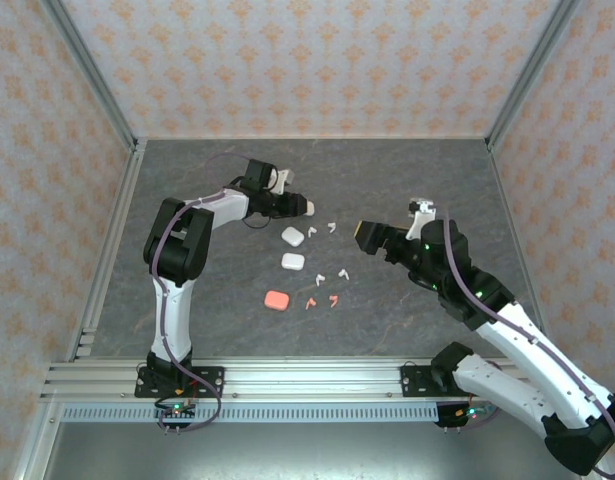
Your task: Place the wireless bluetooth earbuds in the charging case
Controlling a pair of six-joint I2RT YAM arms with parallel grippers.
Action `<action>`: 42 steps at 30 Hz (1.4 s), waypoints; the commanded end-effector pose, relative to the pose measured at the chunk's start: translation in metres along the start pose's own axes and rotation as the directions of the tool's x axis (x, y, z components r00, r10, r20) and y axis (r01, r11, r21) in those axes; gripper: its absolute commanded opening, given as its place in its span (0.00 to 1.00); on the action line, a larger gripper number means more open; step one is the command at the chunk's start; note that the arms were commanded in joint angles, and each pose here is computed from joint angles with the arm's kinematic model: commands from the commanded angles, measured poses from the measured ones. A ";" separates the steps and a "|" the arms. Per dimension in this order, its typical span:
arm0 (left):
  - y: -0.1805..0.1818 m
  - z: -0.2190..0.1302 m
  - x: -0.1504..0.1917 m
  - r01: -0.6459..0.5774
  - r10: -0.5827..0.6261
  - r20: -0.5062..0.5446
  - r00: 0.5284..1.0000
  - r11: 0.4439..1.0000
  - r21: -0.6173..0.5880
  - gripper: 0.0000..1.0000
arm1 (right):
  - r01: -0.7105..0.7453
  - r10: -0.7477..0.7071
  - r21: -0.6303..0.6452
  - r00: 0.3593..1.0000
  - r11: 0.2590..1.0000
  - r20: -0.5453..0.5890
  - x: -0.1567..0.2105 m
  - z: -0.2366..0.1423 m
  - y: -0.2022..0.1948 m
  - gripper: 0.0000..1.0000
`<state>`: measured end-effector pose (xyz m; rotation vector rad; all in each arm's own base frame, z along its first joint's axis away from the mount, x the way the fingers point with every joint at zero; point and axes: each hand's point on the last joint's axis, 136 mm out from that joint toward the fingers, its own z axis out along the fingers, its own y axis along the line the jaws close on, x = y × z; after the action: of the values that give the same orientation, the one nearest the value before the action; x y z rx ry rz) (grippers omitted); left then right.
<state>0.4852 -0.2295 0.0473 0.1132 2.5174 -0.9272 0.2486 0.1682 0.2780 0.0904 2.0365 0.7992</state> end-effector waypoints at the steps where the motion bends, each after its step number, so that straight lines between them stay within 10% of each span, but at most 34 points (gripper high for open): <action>1: 0.009 -0.013 -0.009 -0.002 0.005 0.038 0.999 0.998 -0.067 0.54 | -0.025 0.025 0.008 0.999 1.000 0.042 -0.006 0.002 -0.002 0.99; 22: -0.040 -0.178 -0.005 0.000 0.023 0.403 0.915 0.998 -0.059 0.70 | 0.375 -0.322 0.066 0.863 0.925 -0.390 0.061 0.085 0.007 0.99; 42: -0.006 -0.284 0.113 0.160 0.014 0.559 0.829 0.952 -0.261 1.00 | 0.630 -0.486 -0.103 0.472 0.769 -0.735 0.173 0.184 0.000 0.86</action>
<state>0.2851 -0.0762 0.2111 -0.2647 2.0154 -0.5748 0.2948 0.3238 0.0911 -0.8325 2.6185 0.2653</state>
